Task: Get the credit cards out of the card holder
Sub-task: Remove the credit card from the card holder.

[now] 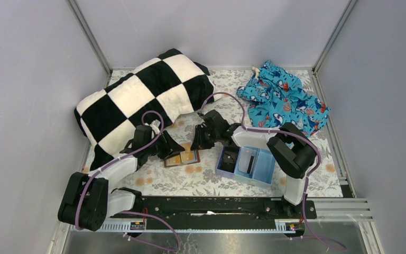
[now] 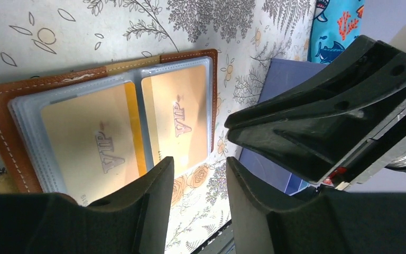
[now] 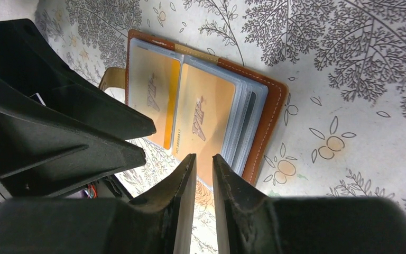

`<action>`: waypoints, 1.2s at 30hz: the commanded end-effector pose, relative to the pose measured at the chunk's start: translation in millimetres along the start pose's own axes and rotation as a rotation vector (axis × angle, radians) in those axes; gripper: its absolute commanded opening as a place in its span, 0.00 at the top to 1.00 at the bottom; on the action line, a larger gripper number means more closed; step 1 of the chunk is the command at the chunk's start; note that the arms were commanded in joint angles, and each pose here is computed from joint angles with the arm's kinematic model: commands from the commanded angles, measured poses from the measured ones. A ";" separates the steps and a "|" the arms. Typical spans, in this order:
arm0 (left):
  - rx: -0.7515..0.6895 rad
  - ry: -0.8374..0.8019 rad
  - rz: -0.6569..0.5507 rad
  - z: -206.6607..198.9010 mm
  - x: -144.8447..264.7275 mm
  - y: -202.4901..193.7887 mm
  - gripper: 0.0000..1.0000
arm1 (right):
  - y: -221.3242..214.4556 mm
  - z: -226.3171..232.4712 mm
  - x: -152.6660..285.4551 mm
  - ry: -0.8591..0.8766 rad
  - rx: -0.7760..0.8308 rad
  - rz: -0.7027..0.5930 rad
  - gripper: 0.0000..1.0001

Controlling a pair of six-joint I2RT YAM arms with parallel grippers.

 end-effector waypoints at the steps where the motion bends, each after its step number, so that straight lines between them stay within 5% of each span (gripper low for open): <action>1: 0.007 0.011 -0.035 -2.1 -4.6 11.8 0.54 | 6.4 10.6 -7.8 0.054 -0.013 0.031 0.75; 28: 0.070 0.085 0.013 25.5 -22.5 -7.0 0.60 | -7.4 -13.0 -26.8 0.038 -0.092 0.089 0.75; 36: 0.068 0.155 -0.010 32.0 -19.4 -11.6 0.55 | -6.2 -19.9 -25.6 0.025 -0.116 0.071 0.76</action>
Point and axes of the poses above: each gripper's point midway between its finger pads, its own x axis back along the fingers, its own z axis along the line the jaws close on, y = z × x, the point moved 10 cm from there along x, back along the fingers, and after that the axes turned 14 degrees about -x, right-handed, at the moved point
